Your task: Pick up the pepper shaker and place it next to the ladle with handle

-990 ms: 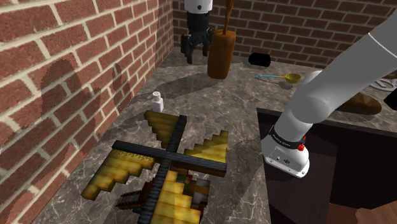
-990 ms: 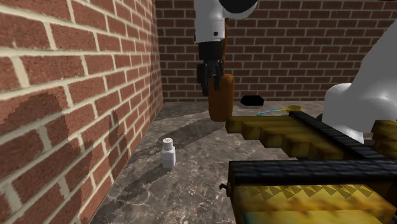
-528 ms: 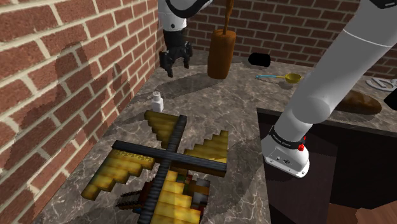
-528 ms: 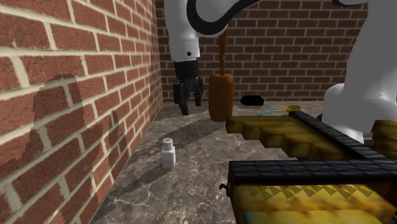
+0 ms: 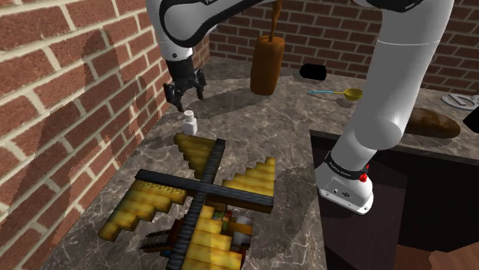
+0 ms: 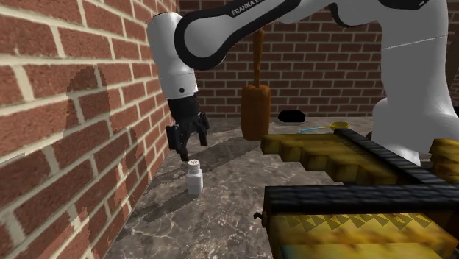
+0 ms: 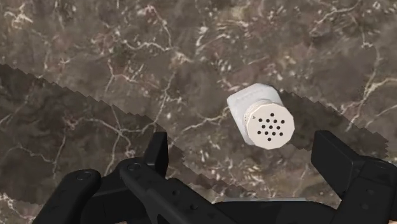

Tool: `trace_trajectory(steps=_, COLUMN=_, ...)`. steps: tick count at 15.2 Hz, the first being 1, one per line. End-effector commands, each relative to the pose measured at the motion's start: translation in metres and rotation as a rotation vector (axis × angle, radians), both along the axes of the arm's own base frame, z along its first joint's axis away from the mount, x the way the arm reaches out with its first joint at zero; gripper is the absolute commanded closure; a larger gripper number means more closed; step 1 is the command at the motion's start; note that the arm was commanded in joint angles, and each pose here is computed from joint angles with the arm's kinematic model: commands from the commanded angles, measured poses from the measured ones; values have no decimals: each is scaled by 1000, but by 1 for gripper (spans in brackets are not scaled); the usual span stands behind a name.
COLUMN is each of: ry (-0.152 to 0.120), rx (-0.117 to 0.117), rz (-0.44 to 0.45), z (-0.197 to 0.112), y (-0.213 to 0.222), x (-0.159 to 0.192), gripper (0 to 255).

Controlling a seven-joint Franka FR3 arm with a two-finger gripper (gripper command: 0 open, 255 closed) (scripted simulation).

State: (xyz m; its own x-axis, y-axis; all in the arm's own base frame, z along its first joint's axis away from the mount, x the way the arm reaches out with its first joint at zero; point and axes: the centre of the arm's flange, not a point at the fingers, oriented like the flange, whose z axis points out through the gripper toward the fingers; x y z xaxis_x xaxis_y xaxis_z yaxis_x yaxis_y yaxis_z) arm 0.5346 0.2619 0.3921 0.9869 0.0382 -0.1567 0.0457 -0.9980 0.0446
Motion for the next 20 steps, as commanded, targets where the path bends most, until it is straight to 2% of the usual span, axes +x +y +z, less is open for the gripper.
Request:
trace_trajectory(steps=1, ry=14, rx=-1, rz=9, z=-16, y=18, x=14, gripper=0)
trace_trajectory(steps=3, ry=23, rx=-2, rz=14, z=-26, y=29, x=22, gripper=0)
trace_trajectory(steps=10, ry=23, rx=-2, rz=14, z=-66, y=27, x=15, gripper=0)
trace_trajectory(steps=18, ry=23, rx=-2, rz=14, z=-66, y=27, x=15, gripper=0)
trace_trajectory(steps=19, ry=23, rx=-2, rz=14, z=-66, y=27, x=15, gripper=255)
trace_trajectory(steps=20, ry=23, rx=-2, rz=14, z=-66, y=27, x=15, gripper=255)
